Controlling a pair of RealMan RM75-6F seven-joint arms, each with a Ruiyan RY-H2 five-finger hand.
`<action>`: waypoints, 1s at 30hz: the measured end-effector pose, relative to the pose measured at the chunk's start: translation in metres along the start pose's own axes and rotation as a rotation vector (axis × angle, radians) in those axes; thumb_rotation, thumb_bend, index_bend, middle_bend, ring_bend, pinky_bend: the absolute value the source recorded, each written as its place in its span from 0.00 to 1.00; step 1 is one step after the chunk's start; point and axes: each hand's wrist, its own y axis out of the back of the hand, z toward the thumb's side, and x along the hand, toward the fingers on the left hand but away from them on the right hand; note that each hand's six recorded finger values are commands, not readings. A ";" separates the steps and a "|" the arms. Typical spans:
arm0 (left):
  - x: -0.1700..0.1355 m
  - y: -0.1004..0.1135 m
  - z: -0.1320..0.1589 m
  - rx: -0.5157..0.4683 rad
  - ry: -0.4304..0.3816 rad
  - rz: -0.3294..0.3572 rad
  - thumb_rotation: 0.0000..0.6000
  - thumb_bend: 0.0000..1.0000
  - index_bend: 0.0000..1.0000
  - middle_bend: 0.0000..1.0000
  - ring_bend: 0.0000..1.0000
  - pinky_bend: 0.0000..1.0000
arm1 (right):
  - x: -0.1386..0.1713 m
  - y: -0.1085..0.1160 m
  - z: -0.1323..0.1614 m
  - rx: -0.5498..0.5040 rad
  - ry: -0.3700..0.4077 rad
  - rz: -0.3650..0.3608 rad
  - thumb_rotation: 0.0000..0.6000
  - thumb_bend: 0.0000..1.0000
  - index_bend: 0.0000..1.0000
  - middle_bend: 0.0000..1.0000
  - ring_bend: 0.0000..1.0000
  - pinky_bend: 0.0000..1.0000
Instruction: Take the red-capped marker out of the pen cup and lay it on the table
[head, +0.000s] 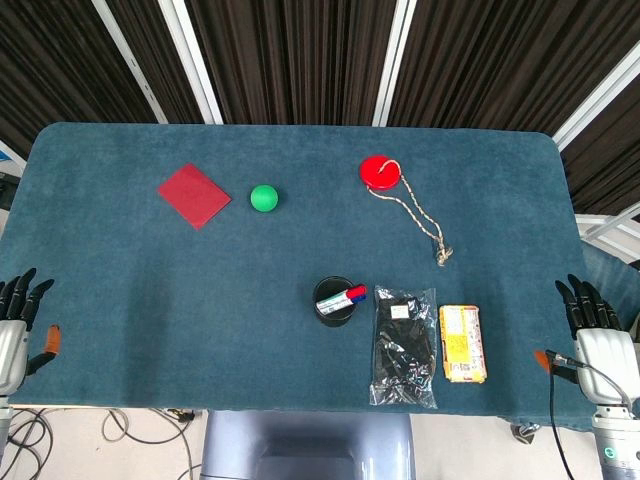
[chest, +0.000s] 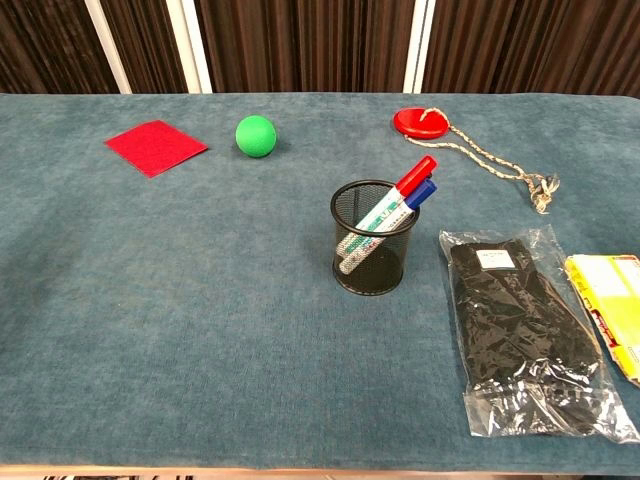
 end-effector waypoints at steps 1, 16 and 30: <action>0.000 0.000 0.000 0.000 -0.001 0.001 1.00 0.48 0.14 0.00 0.00 0.00 | 0.000 0.000 0.000 -0.001 0.001 0.000 1.00 0.19 0.00 0.00 0.00 0.17; -0.001 0.000 0.001 0.004 0.000 0.002 1.00 0.48 0.14 0.00 0.00 0.00 | 0.001 0.003 -0.002 -0.045 -0.006 0.002 1.00 0.21 0.01 0.00 0.00 0.17; -0.001 0.000 0.002 0.002 -0.003 0.004 1.00 0.48 0.13 0.00 0.00 0.00 | -0.001 -0.002 -0.003 -0.063 -0.009 0.027 1.00 0.21 0.05 0.00 0.00 0.17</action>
